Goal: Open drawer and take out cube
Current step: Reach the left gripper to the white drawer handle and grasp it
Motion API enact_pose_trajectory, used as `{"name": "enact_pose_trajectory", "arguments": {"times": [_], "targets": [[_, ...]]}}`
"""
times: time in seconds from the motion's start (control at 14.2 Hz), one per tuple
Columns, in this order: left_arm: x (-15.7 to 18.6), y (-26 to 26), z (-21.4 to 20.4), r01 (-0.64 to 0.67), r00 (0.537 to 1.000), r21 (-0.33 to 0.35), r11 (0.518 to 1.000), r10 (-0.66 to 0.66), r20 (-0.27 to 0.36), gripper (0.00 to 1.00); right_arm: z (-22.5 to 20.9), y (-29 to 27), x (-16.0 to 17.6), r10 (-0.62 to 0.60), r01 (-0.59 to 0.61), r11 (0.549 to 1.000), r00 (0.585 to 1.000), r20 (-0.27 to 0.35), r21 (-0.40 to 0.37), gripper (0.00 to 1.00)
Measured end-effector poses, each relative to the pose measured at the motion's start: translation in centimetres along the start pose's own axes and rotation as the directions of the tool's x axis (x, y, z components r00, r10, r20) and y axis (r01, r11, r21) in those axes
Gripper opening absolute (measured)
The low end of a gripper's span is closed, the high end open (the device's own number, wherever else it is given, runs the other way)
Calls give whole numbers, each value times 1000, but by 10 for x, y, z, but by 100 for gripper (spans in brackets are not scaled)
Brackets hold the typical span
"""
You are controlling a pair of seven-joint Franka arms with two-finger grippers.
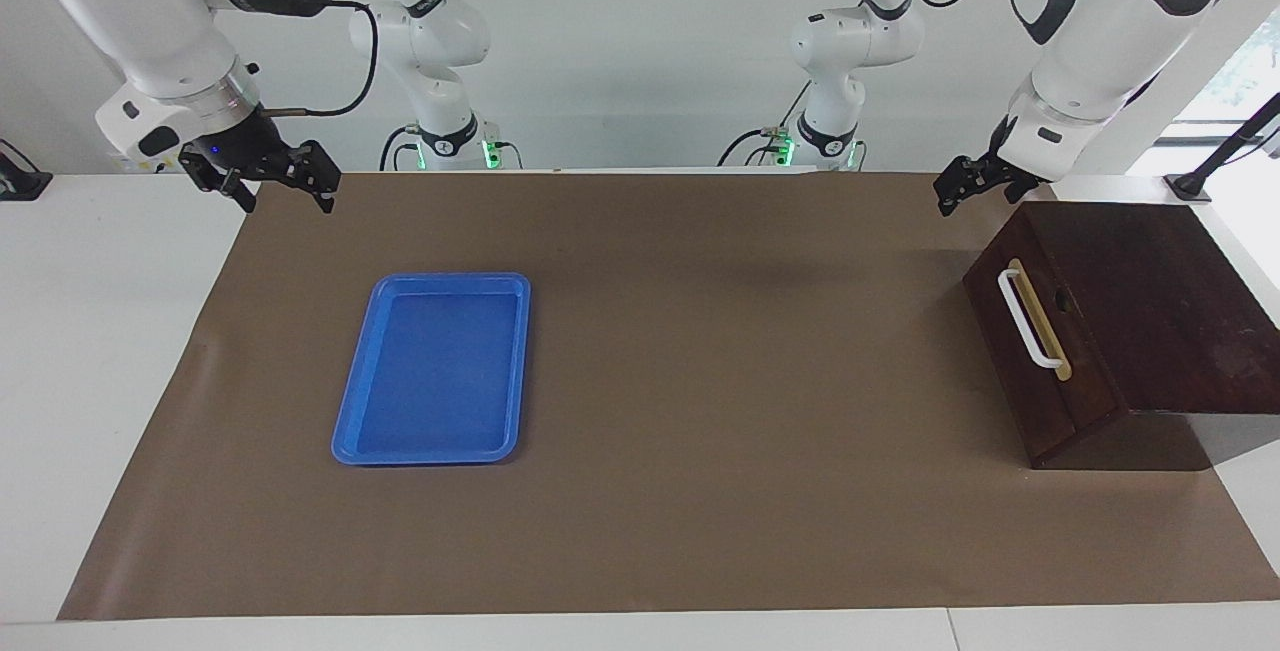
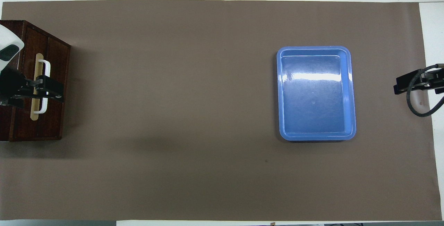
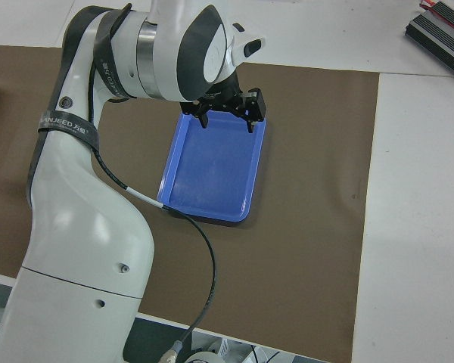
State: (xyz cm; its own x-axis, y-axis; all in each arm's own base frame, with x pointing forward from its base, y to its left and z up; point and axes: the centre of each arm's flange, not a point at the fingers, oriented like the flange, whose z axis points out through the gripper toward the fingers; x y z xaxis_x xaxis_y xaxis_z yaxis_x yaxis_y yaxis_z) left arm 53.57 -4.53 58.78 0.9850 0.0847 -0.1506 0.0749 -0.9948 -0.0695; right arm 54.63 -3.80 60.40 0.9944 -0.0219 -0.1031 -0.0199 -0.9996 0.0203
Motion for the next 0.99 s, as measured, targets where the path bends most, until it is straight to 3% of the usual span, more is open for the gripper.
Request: {"name": "enact_pose_trajectory", "arguments": {"times": [0.28, 0.49, 0.77, 0.99], "targets": [[2, 1, -1, -2, 1000, -3, 1000, 2, -18, 100, 0, 0, 0, 0, 0, 1000, 1000, 0, 0, 100], [14, 5, 6, -25, 995, -4, 1000, 24, -101, 100, 0, 0, 0, 0, 0, 1000, 1000, 0, 0, 100], [33, 1, 56, -112, 976, 127, 986, 133, -172, 100, 0, 0, 0, 0, 0, 1000, 1000, 0, 0, 100], [45, 0, 96, -166, 960, 203, 965, 205, -190, 100, 0, 0, 0, 0, 0, 1000, 1000, 0, 0, 100]]}}
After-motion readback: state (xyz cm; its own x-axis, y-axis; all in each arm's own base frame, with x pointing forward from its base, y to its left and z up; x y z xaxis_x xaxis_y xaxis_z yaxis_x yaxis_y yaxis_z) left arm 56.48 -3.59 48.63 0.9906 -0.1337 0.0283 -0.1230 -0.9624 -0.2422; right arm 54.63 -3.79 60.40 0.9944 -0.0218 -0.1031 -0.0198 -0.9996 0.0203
